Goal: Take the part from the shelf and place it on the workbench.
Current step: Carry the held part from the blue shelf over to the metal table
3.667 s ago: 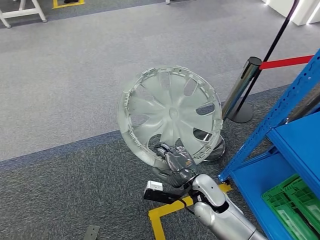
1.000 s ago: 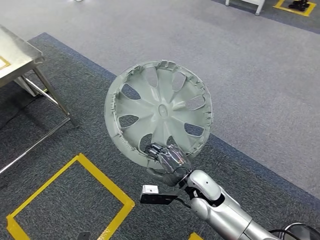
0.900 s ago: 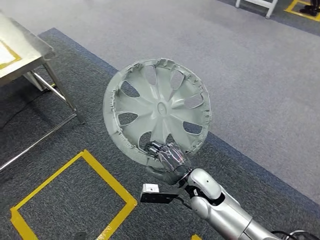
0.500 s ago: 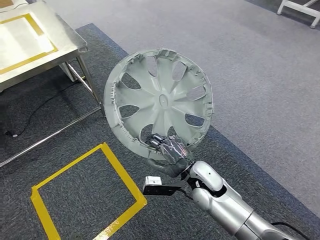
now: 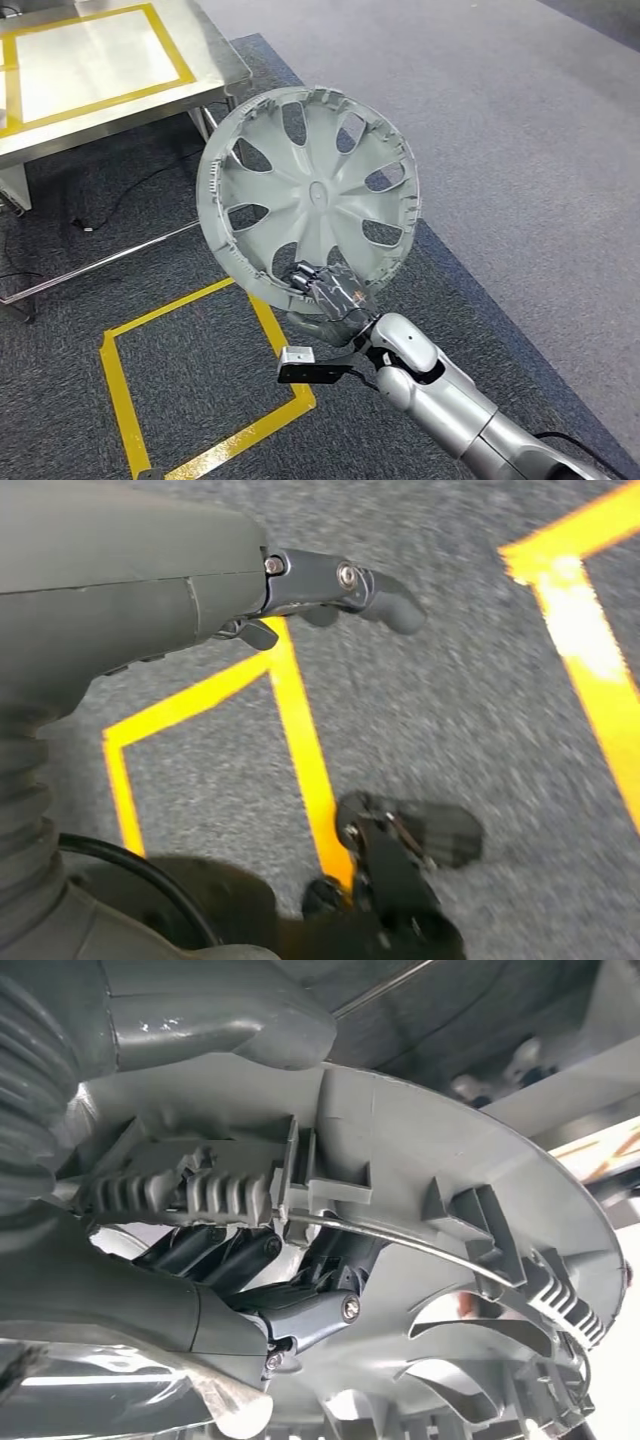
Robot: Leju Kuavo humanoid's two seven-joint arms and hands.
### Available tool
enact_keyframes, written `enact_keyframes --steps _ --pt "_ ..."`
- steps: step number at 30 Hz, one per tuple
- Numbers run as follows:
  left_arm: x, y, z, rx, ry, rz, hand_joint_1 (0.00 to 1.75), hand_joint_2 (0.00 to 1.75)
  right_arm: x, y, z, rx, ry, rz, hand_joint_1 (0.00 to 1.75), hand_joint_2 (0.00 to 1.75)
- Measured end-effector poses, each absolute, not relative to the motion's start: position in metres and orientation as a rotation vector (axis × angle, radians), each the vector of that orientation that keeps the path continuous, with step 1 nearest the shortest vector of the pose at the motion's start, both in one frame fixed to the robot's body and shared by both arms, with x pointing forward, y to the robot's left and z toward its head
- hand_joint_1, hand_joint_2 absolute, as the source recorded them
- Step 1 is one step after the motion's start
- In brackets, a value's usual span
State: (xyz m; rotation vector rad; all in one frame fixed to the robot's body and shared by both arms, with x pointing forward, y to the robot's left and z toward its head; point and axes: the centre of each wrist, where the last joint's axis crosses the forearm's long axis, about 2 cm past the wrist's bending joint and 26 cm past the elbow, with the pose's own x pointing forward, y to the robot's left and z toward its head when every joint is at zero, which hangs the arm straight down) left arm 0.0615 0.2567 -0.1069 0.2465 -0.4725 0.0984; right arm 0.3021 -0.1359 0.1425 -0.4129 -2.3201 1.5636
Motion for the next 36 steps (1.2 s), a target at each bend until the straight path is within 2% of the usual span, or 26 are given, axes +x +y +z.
enact_keyframes --steps 36 --pt "0.0652 0.2586 -0.1064 0.251 -0.478 0.091 0.0 1.75 0.3038 -0.1322 0.1404 -0.351 -2.316 1.542 1.75 1.75"
